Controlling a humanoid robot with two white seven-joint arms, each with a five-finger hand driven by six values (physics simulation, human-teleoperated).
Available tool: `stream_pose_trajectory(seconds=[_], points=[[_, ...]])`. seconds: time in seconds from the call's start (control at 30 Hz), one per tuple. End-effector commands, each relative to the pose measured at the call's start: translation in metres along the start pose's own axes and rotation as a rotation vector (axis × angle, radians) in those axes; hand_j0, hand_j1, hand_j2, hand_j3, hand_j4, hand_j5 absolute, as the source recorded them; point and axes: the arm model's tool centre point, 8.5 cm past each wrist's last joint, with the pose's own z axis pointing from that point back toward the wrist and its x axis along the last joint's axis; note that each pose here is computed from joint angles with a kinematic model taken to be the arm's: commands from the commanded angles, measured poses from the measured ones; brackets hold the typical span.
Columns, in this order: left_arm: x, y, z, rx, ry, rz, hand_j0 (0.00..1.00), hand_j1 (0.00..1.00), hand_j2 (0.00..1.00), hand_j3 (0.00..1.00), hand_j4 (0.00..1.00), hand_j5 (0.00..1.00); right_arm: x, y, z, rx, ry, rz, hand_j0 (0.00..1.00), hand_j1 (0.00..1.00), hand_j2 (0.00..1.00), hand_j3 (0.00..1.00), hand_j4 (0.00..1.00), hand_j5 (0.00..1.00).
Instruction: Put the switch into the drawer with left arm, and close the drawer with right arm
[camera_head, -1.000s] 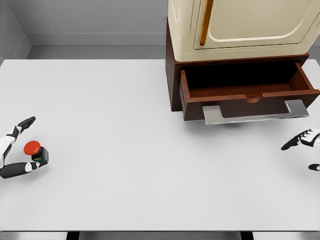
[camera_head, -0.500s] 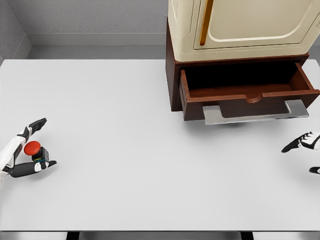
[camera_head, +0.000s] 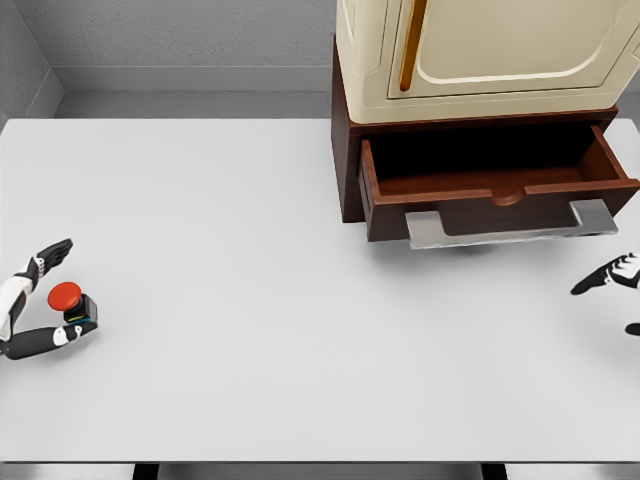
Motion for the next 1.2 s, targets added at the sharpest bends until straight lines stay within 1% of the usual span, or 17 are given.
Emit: stream_pose_trajectory(seconds=[0.0, 0.1, 0.17, 0.2, 0.23, 0.33, 0.37, 0.5, 0.6, 0.67, 0.73, 0.77, 0.83, 0.93, 0.97, 1.17], points=[[-0.002, 0.001, 0.002, 0.002, 0.008, -0.003, 0.97, 0.97, 0.97, 0.97, 0.97, 0.97, 0.000, -0.002, 0.001, -0.006, 0.000, -0.003, 0.73, 0.73, 0.73, 0.73, 0.73, 0.73], [-0.003, -0.002, 0.002, -0.007, 0.010, -0.002, 0.95, 0.95, 0.95, 0.95, 0.95, 0.95, 0.000, -0.002, 0.001, -0.006, 0.000, -0.003, 0.71, 0.71, 0.71, 0.71, 0.71, 0.71], [-0.003, -0.004, 0.003, -0.013, 0.011, -0.001, 0.89, 0.89, 0.89, 0.89, 0.89, 0.89, 0.000, -0.002, 0.001, -0.006, 0.000, -0.003, 0.66, 0.66, 0.66, 0.66, 0.66, 0.66], [-0.002, -0.005, 0.003, -0.015, 0.009, -0.001, 0.87, 0.87, 0.87, 0.87, 0.87, 0.87, 0.000, -0.002, 0.001, -0.006, 0.000, -0.003, 0.63, 0.63, 0.63, 0.63, 0.63, 0.63], [-0.002, -0.005, 0.003, -0.015, 0.009, -0.002, 0.86, 0.86, 0.86, 0.86, 0.86, 0.86, 0.000, -0.002, 0.001, -0.006, 0.000, -0.003, 0.62, 0.62, 0.62, 0.62, 0.62, 0.62], [-0.004, -0.010, 0.005, -0.032, 0.015, 0.003, 0.82, 0.82, 0.82, 0.82, 0.82, 0.82, 0.001, -0.017, 0.008, -0.052, 0.005, 0.012, 0.61, 0.61, 0.61, 0.61, 0.61, 0.61], [-0.004, -0.011, 0.006, -0.035, 0.016, 0.003, 0.82, 0.82, 0.82, 0.82, 0.82, 0.82, 0.001, -0.018, 0.009, -0.055, 0.005, 0.015, 0.59, 0.59, 0.59, 0.59, 0.59, 0.59], [-0.005, -0.013, 0.007, -0.041, 0.021, 0.003, 0.82, 0.82, 0.82, 0.82, 0.82, 0.82, 0.001, -0.018, 0.008, -0.053, 0.005, 0.015, 0.61, 0.61, 0.61, 0.61, 0.61, 0.61], [-0.005, -0.011, 0.007, -0.036, 0.021, 0.001, 0.82, 0.82, 0.82, 0.82, 0.82, 0.82, 0.001, -0.017, 0.008, -0.049, 0.004, 0.013, 0.65, 0.65, 0.65, 0.65, 0.65, 0.65], [-0.005, -0.005, 0.007, -0.006, 0.023, -0.009, 0.82, 0.82, 0.82, 0.82, 0.82, 0.82, 0.001, -0.018, 0.007, -0.045, 0.003, 0.016, 0.65, 0.65, 0.65, 0.65, 0.65, 0.65], [-0.005, -0.003, 0.007, 0.001, 0.025, -0.007, 0.82, 0.82, 0.82, 0.82, 0.82, 0.82, 0.001, -0.016, 0.006, -0.039, 0.001, 0.013, 0.65, 0.65, 0.65, 0.65, 0.65, 0.65], [-0.005, -0.001, 0.006, 0.004, 0.024, -0.010, 0.79, 0.79, 0.79, 0.79, 0.79, 0.79, 0.001, -0.015, 0.005, -0.035, -0.001, 0.013, 0.65, 0.65, 0.65, 0.65, 0.65, 0.65], [-0.005, 0.000, 0.006, 0.020, 0.025, -0.010, 0.78, 0.78, 0.78, 0.78, 0.78, 0.78, 0.001, -0.014, 0.003, -0.032, -0.003, 0.014, 0.65, 0.65, 0.65, 0.65, 0.65, 0.65], [-0.006, -0.003, 0.008, 0.010, 0.030, -0.008, 0.78, 0.78, 0.78, 0.78, 0.78, 0.78, 0.002, -0.016, 0.003, -0.035, -0.003, 0.017, 0.65, 0.65, 0.65, 0.65, 0.65, 0.65], [-0.006, -0.004, 0.009, 0.007, 0.031, -0.008, 0.78, 0.78, 0.78, 0.78, 0.78, 0.78, 0.002, -0.020, 0.003, -0.041, -0.004, 0.025, 0.65, 0.65, 0.65, 0.65, 0.65, 0.65], [-0.008, -0.010, 0.011, -0.011, 0.036, -0.005, 0.78, 0.78, 0.78, 0.78, 0.78, 0.78, 0.003, -0.028, 0.003, -0.055, -0.005, 0.044, 0.65, 0.65, 0.65, 0.65, 0.65, 0.65]])
